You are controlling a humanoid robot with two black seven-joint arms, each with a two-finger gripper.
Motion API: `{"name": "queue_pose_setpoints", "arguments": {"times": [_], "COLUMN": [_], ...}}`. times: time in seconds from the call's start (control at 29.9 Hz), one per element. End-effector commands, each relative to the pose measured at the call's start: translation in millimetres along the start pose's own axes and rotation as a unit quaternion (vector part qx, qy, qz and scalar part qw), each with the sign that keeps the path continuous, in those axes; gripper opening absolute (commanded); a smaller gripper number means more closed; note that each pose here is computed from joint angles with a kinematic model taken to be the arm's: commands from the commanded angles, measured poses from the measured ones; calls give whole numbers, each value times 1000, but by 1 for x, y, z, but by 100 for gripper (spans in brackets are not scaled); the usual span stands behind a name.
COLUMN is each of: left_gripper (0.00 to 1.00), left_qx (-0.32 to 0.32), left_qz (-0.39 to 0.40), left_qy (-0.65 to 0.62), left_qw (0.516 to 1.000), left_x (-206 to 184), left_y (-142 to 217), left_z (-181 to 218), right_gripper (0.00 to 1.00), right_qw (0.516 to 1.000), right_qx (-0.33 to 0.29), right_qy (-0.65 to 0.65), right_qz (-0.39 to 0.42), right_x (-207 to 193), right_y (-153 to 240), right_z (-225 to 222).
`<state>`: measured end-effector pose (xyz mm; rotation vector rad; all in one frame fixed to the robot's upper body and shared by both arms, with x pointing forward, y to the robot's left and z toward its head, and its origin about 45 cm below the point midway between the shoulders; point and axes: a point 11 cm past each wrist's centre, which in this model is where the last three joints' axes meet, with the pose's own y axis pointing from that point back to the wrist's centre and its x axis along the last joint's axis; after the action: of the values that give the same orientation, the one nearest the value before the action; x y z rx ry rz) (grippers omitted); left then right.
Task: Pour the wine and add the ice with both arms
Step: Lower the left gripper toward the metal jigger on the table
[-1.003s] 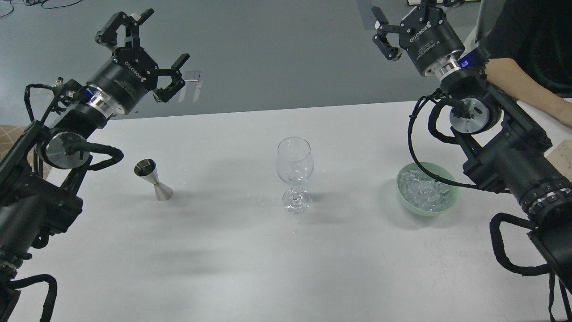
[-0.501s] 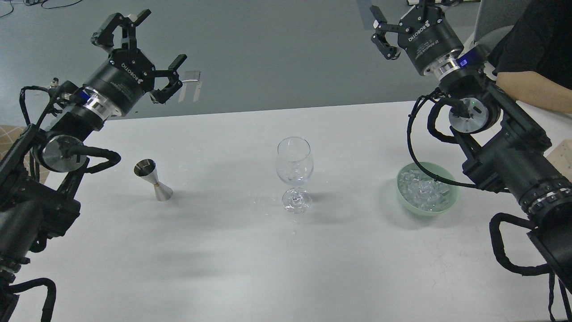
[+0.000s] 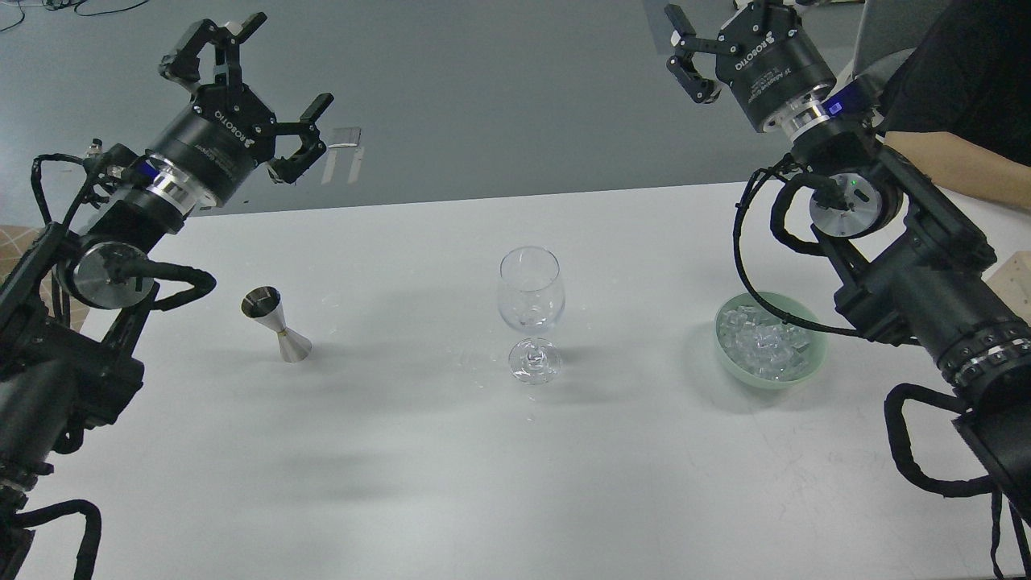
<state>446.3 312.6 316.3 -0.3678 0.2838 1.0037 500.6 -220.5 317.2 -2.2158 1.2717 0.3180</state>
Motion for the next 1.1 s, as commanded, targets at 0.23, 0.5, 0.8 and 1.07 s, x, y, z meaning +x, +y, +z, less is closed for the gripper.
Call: {"name": "queue_pose_setpoints", "arguments": {"times": [0.23, 0.5, 0.8, 1.07], "left_gripper": [99, 99, 99, 99], "left_qx": [0, 3, -6, -13], "left_qz": [-3, -13, -7, -7], "left_qy": [-35, -39, -40, -29], "left_qw": [999, 999, 999, 999], "left_x": [1, -5, -2, -2], "left_y": [8, 20, 36, 36], "left_z": [22, 20, 27, 30], "right_gripper": [100, 100, 100, 100], "right_qw": [1000, 1000, 1000, 1000], "right_qx": [1, 2, 2, 3], "right_qy": [1, -1, 0, 2], "right_qz": [-3, -4, -6, -10], "right_x": [-2, -4, -4, -7], "right_y": [-2, -3, -3, -6], "right_z": [-1, -1, -2, -3]}}
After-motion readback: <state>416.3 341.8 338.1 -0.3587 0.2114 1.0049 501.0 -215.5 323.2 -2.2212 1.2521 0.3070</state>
